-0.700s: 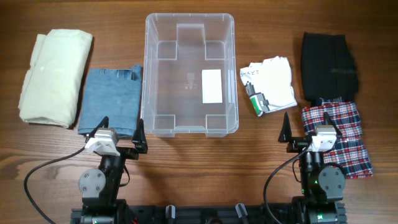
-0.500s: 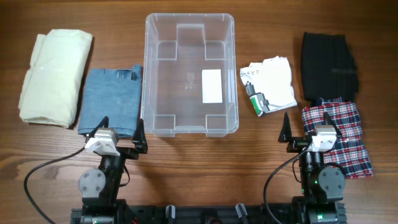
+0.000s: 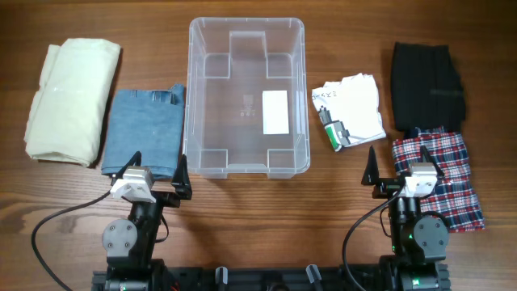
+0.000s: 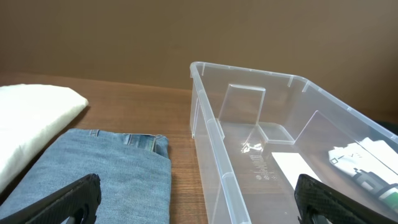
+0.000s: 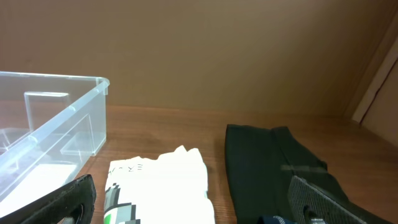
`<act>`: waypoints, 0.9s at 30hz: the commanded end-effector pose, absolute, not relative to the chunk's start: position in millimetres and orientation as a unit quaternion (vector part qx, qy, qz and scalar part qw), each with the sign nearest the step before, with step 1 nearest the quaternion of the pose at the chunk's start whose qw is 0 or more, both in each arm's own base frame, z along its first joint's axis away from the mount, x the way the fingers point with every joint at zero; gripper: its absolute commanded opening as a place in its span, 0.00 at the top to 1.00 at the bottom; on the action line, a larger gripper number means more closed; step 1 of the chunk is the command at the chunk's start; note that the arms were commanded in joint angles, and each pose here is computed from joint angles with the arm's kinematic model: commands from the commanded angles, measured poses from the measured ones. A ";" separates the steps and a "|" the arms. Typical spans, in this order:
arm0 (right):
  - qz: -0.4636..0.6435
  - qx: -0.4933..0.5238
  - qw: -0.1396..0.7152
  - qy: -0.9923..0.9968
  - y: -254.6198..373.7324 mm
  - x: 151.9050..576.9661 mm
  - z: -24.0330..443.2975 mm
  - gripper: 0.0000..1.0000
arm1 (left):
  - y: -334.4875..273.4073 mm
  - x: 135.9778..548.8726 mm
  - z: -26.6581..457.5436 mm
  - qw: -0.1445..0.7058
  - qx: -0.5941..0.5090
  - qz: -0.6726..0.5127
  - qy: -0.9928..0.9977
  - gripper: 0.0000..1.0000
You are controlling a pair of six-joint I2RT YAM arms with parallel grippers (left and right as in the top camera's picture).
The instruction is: Pack container
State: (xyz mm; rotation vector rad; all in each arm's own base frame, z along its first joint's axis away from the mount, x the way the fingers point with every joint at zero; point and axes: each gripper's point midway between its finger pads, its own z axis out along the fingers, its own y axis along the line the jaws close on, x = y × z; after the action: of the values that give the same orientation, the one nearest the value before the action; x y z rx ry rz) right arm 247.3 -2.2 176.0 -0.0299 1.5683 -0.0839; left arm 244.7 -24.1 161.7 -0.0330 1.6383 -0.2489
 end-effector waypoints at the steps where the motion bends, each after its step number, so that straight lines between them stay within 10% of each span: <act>1: -0.038 -0.007 0.710 0.703 -3.9 247.0 177.6 0.00 | -24.6 244.4 160.8 0.679 -0.004 -0.105 0.727 0.00; 27: -0.038 -0.007 0.710 0.703 -3.9 247.0 177.6 0.00 | -41.3 212.8 295.6 0.697 -0.001 -0.176 0.695 0.00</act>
State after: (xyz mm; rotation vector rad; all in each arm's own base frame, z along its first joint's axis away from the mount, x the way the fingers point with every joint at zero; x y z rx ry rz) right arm 247.3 -2.2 176.0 -0.0302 1.5683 -0.0836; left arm 217.1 -41.2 259.5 0.0049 1.5615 -0.3791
